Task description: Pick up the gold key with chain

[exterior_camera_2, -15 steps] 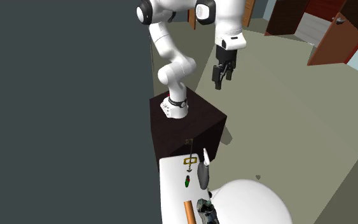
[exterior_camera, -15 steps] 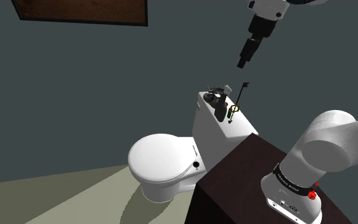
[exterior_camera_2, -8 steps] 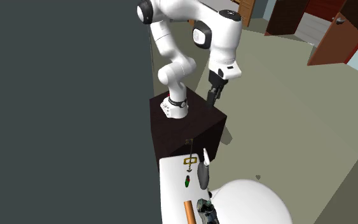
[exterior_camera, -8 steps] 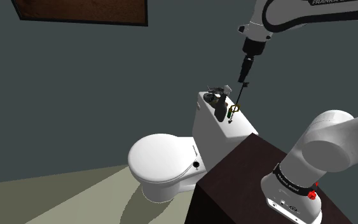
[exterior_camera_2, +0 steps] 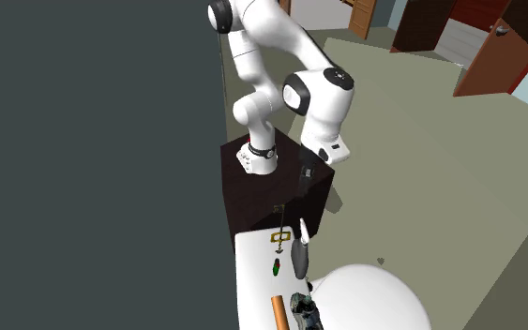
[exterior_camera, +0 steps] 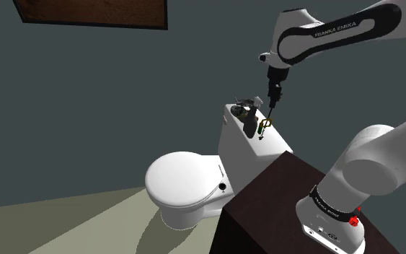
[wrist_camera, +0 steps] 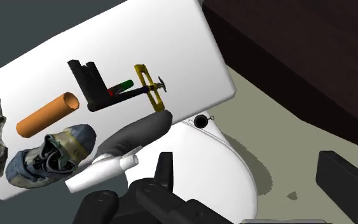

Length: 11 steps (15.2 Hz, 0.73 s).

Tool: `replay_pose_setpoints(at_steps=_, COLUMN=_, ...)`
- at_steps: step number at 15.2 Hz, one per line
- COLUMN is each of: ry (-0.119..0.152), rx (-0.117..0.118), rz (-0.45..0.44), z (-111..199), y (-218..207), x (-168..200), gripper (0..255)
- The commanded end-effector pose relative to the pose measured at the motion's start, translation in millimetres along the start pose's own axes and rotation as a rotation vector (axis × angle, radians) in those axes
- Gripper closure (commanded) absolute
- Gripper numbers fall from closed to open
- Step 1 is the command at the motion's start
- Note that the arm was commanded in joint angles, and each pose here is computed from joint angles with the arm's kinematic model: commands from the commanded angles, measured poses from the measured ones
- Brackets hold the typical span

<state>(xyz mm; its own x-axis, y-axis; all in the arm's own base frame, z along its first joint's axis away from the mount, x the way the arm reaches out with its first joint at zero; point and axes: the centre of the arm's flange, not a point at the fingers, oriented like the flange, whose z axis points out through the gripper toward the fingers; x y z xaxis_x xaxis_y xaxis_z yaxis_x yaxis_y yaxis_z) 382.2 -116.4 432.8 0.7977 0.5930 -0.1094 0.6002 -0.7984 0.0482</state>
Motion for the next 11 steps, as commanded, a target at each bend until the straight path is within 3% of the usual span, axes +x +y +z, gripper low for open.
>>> replay_pose_setpoints(at_steps=1, ry=-0.030, rx=-0.002, rz=-0.059, z=21.7, y=15.8, x=-2.9, gripper=0)
replay_pose_setpoints(at_steps=10, ry=-0.165, rx=-0.010, rz=-0.305, z=121.8, y=76.6, x=3.2, gripper=0)
replay_pose_setpoints(at_steps=11, ry=-0.166, rx=-0.010, rz=-0.307, z=122.9, y=77.2, x=3.3, gripper=0)
